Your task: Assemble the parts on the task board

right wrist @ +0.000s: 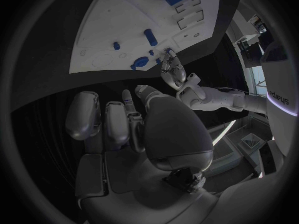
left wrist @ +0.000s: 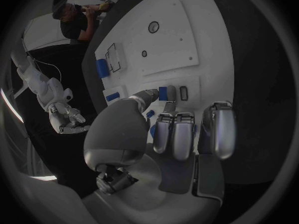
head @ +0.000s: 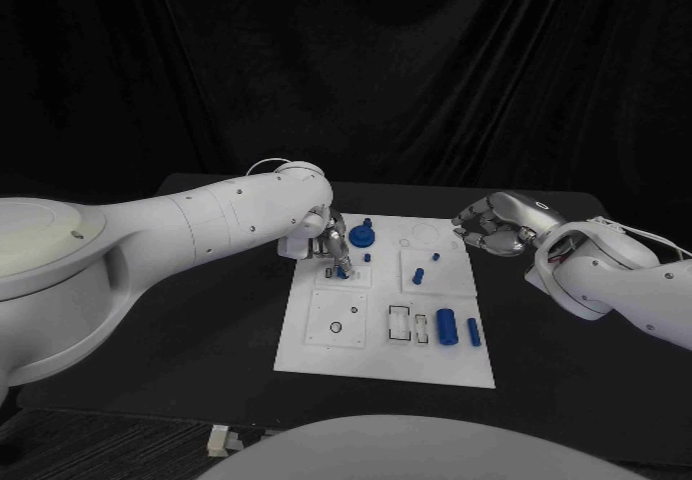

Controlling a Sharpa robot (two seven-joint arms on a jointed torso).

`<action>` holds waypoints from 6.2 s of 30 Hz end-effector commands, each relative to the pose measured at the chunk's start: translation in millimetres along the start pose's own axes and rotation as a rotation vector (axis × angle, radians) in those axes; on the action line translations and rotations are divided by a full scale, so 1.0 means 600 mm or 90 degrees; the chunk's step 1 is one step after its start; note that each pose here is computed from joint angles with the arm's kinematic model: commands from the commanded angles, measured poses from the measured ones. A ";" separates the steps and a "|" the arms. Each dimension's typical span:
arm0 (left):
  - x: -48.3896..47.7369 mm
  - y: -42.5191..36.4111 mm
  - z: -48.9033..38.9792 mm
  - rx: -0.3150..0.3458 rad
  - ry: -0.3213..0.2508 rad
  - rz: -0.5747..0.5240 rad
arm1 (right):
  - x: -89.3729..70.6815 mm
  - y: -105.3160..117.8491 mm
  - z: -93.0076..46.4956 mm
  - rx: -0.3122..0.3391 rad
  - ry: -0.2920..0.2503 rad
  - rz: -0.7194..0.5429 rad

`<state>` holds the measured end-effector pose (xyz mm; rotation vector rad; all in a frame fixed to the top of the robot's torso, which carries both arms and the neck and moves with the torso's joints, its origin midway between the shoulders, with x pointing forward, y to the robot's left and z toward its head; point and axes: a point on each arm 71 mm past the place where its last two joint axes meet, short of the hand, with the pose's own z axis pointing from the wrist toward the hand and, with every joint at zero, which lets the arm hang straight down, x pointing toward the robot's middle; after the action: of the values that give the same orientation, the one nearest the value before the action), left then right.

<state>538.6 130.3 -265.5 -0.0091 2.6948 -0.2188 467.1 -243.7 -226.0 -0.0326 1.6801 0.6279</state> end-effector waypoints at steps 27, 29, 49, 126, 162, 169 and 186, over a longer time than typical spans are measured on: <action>0.013 -0.005 0.011 0.004 0.008 -0.006 | 0.005 -0.001 0.000 0.006 0.015 0.003; 0.012 -0.005 0.011 0.004 0.007 -0.007 | 0.006 -0.002 0.000 0.006 0.015 0.003; 0.011 0.001 0.013 -0.017 -0.022 0.025 | 0.010 -0.003 0.000 0.009 0.025 0.005; 0.116 0.042 -0.050 0.101 -0.412 0.055 | 0.005 -0.007 -0.010 0.009 0.011 0.007; 0.131 0.032 -0.027 0.099 -0.370 0.076 | 0.006 -0.008 -0.009 0.011 0.014 0.006; 0.131 0.028 -0.024 0.099 -0.365 0.081 | 0.006 -0.008 -0.008 0.010 0.015 0.007; 0.130 0.026 -0.019 0.092 -0.355 0.088 | 0.006 -0.008 -0.008 0.010 0.014 0.007</action>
<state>465.1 146.8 -289.4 0.1155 2.0989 -0.3040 464.0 -248.1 -230.7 -0.0243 1.7125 0.6275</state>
